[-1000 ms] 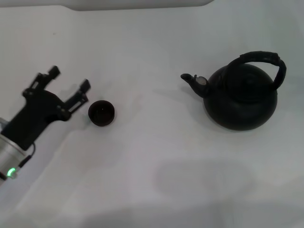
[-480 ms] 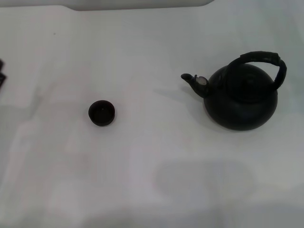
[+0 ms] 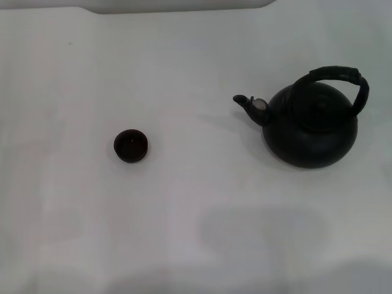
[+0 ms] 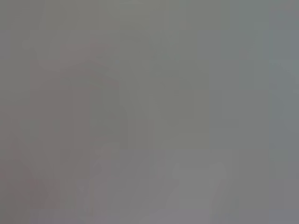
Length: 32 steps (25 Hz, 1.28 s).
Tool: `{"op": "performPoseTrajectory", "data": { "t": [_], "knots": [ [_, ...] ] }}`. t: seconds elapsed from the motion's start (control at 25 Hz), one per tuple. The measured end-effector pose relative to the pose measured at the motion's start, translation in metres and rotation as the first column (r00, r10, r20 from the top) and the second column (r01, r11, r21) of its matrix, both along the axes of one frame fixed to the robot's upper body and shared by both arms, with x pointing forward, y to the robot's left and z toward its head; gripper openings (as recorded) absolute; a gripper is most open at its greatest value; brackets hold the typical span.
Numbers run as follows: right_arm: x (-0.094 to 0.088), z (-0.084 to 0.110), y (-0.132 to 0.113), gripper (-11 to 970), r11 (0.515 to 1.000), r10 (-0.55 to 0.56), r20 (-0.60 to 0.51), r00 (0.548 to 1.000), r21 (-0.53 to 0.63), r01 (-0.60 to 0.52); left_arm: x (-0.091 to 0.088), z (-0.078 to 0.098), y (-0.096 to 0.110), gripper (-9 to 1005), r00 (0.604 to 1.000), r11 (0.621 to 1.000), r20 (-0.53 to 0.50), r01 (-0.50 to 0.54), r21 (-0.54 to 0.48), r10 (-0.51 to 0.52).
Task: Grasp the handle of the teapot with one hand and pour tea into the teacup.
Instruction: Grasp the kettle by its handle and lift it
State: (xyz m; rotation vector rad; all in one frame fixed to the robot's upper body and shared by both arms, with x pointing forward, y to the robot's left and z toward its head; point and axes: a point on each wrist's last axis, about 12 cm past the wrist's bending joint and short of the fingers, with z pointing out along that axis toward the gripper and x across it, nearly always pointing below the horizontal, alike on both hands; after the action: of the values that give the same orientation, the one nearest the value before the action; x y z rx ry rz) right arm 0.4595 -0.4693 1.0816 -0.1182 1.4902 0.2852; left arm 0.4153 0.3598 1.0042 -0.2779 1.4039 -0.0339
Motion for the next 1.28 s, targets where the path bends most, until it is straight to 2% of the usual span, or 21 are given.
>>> {"op": "performPoseTrajectory", "data": {
  "t": [0.24,0.44,0.64,0.84,1.08,1.28],
  "knots": [
    [-0.038,-0.01,0.002,854,0.997,0.078,-0.056,0.995,0.017,-0.077,0.011,0.002,0.002,893,0.999,0.999,0.006,-0.032,-0.014,0.032],
    [-0.05,-0.022,0.018,853,0.984,0.178,-0.123,0.976,0.021,-0.177,0.022,0.003,0.0,893,1.0,0.999,-0.005,-0.024,-0.023,0.024],
    [-0.051,-0.034,0.038,853,0.969,0.246,-0.161,0.956,0.027,-0.244,0.033,0.003,-0.002,892,1.0,1.0,-0.018,-0.015,-0.028,0.015],
    [-0.048,-0.04,0.055,852,0.955,0.296,-0.167,0.94,0.04,-0.293,0.034,0.004,-0.001,892,1.0,1.0,-0.018,-0.017,-0.024,0.016],
    [-0.037,-0.046,0.081,852,0.93,0.368,-0.158,0.916,0.062,-0.363,0.035,0.003,0.001,892,0.999,1.0,-0.031,-0.023,-0.018,0.023],
    [-0.026,-0.048,0.101,852,0.915,0.403,-0.121,0.907,0.035,-0.402,0.036,0.003,0.002,891,0.999,1.0,-0.036,-0.025,-0.017,0.024]
  ]
}}
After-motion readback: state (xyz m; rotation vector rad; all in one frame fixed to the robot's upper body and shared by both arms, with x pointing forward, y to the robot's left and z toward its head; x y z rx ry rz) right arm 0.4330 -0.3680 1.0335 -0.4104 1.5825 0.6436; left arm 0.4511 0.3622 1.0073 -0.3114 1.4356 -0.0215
